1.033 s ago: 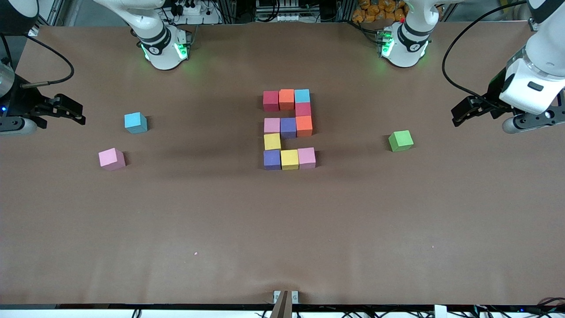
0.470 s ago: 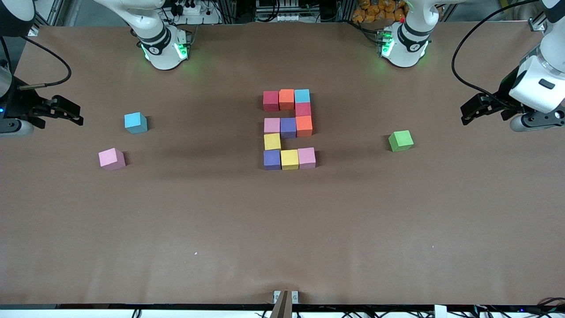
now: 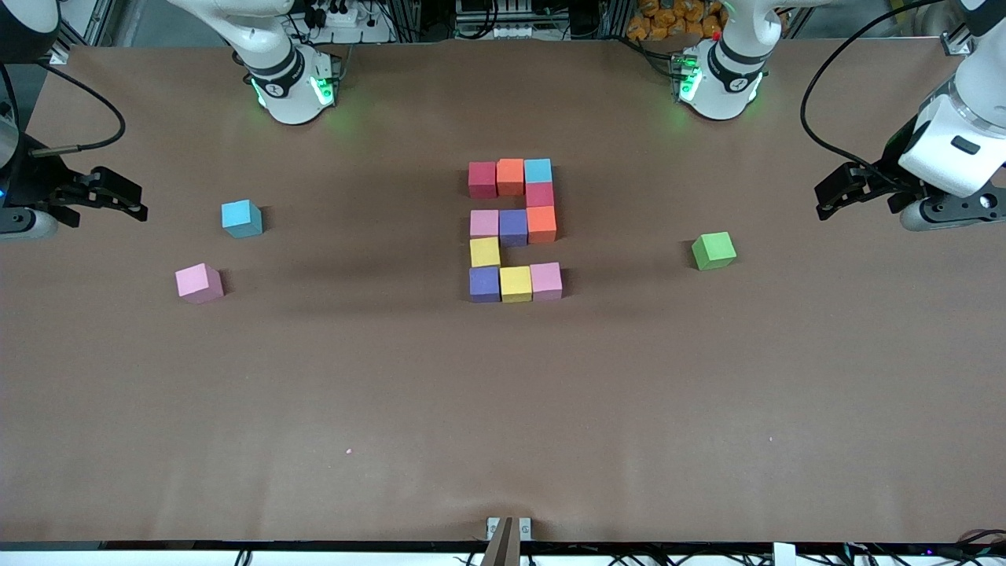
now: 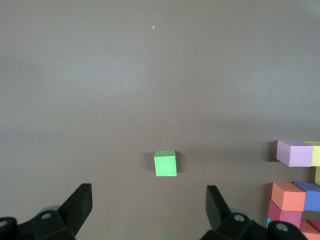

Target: Form number 2 with 11 blocks

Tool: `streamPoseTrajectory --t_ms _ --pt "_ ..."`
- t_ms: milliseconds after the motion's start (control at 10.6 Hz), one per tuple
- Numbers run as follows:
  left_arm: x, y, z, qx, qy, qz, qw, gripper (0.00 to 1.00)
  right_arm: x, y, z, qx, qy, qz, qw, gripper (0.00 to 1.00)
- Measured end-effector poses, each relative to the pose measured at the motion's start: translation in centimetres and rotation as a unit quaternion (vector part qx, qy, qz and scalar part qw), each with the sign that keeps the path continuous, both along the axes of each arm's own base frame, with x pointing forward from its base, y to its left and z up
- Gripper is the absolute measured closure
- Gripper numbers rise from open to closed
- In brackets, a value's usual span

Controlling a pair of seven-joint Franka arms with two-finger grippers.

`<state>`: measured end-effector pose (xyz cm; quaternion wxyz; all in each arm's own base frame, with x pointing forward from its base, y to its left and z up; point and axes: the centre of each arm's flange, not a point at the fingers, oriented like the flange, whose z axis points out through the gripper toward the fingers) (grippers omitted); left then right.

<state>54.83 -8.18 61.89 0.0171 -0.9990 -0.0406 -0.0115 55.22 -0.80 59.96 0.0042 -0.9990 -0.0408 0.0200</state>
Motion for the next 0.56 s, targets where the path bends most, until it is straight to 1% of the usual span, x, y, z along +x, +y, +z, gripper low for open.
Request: streamPoseTrajectory --t_ms 563 --pt "-0.8 -0.9 0.6 -0.002 0.005 -0.008 1.000 0.00 0.2 0.1 1.5 0.000 -0.021 0.002 1.000 0.00"
